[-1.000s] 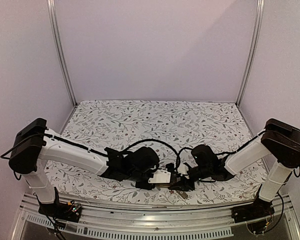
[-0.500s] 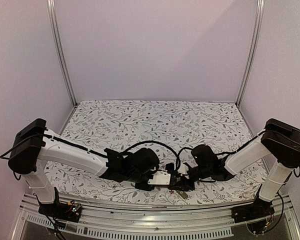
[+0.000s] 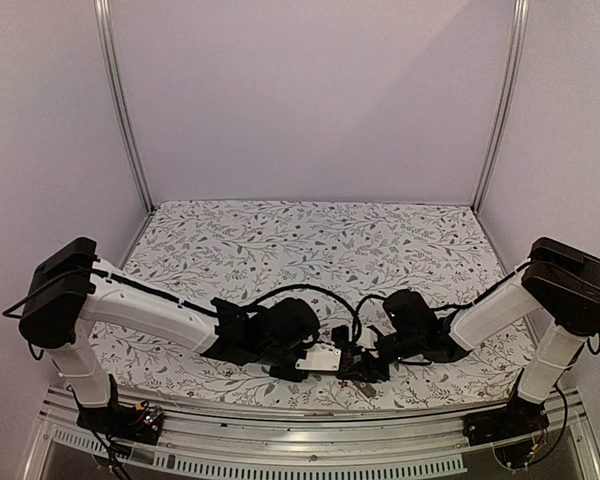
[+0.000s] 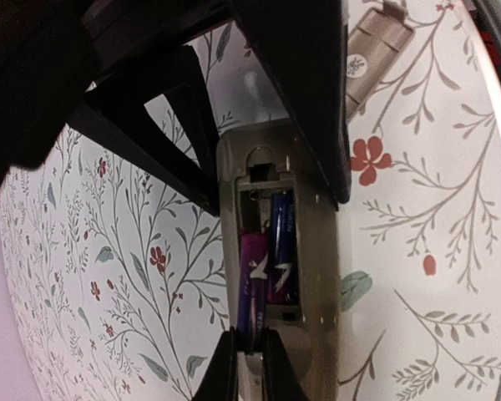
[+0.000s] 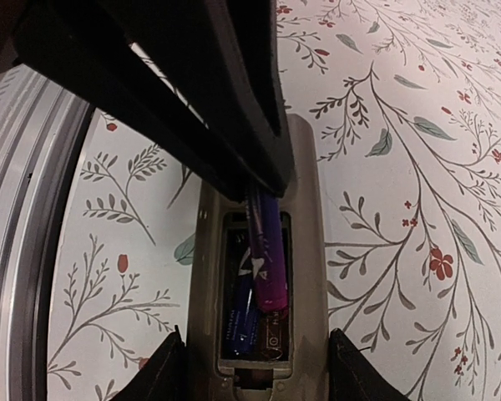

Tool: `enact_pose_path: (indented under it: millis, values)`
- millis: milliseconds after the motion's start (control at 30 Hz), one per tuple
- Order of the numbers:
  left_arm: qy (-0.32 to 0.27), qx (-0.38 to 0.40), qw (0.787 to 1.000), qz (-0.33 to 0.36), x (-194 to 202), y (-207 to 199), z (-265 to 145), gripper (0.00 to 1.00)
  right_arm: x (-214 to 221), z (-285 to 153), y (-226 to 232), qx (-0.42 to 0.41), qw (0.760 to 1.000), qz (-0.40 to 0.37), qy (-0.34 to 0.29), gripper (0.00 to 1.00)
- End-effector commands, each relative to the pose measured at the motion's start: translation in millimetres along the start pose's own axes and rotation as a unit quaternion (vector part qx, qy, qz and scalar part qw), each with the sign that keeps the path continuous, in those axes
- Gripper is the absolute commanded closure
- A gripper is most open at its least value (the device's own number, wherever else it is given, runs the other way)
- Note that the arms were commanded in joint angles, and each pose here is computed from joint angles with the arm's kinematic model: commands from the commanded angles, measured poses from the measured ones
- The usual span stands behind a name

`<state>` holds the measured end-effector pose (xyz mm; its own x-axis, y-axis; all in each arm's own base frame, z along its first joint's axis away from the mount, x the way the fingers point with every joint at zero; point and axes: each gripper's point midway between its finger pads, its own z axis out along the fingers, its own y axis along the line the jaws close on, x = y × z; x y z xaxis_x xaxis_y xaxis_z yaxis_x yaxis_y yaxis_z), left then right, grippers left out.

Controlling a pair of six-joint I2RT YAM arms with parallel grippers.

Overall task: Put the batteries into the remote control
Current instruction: Load the battery into the battery compartment.

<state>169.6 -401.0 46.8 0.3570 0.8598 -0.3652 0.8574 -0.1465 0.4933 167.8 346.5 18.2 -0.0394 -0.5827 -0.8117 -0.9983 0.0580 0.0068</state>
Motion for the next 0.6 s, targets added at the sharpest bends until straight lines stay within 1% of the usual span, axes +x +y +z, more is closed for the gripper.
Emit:
enact_pose_path:
  millis: [0, 167, 300, 567]
  values:
    - [0.04, 0.008, 0.999, 0.031, 14.2, -12.5, 11.6, 1.0, -6.2, -3.4, 1.8, 0.004, 1.0, -0.006, -0.011, 0.65]
    - [0.065, 0.001, 0.996, 0.057, 17.6, -10.9, 13.7, 1.0, -9.0, -3.9, 1.4, 0.004, 1.0, -0.004, -0.014, 0.65]
    - [0.047, 0.021, 0.997, 0.061, 6.2, -17.6, 16.4, 1.0, -12.1, -4.3, 0.9, 0.004, 1.0, -0.005, -0.018, 0.65]
    - [0.059, 0.053, 0.995, 0.061, 0.5, -27.8, 30.3, 1.0, -15.6, -6.3, 0.7, 0.005, 1.0, -0.001, -0.023, 0.65]
